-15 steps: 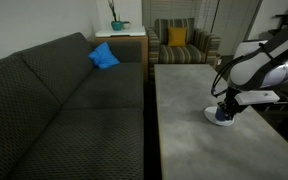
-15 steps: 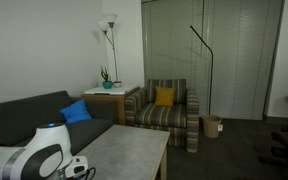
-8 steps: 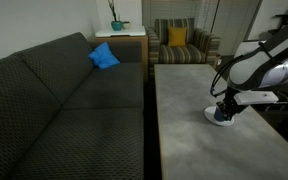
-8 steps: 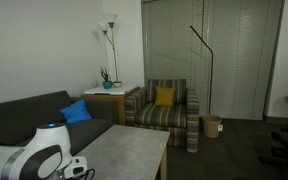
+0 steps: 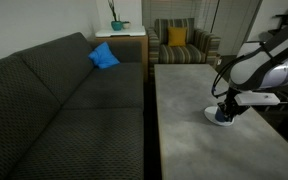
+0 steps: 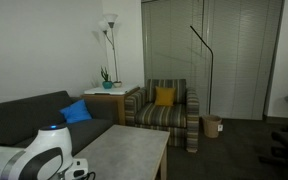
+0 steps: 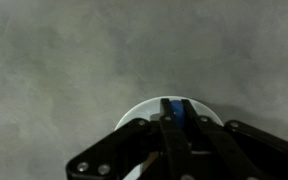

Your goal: Put the cup on the plate

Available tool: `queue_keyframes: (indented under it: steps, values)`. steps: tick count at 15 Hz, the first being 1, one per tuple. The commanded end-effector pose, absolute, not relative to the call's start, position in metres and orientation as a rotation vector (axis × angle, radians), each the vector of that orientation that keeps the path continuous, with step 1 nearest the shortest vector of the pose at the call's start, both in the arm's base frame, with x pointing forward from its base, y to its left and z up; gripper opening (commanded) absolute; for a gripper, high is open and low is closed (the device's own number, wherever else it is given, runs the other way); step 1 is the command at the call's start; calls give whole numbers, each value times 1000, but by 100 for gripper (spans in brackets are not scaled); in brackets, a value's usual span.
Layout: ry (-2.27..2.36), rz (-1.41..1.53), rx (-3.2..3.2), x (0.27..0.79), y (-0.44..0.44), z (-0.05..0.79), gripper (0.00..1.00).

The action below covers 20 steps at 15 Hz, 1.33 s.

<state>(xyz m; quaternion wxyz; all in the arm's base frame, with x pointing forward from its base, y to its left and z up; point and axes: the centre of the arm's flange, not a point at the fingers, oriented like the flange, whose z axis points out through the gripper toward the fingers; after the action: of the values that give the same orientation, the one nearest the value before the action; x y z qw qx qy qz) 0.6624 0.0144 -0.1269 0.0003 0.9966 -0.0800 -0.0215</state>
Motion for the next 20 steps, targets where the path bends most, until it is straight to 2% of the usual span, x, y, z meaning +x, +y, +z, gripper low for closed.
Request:
queue_keyframes:
  steps: [1, 2, 10, 11, 20]
  values:
    - [-283, -66, 3152, 695, 13, -179, 38]
    - [-282, -67, 3153, 695, 14, -179, 39]
    - [-274, -62, 3145, 691, 15, -165, 95]
    - [-267, -71, 3138, 690, 16, -159, 99]
    - [-235, -51, 3146, 668, 41, -117, 100]
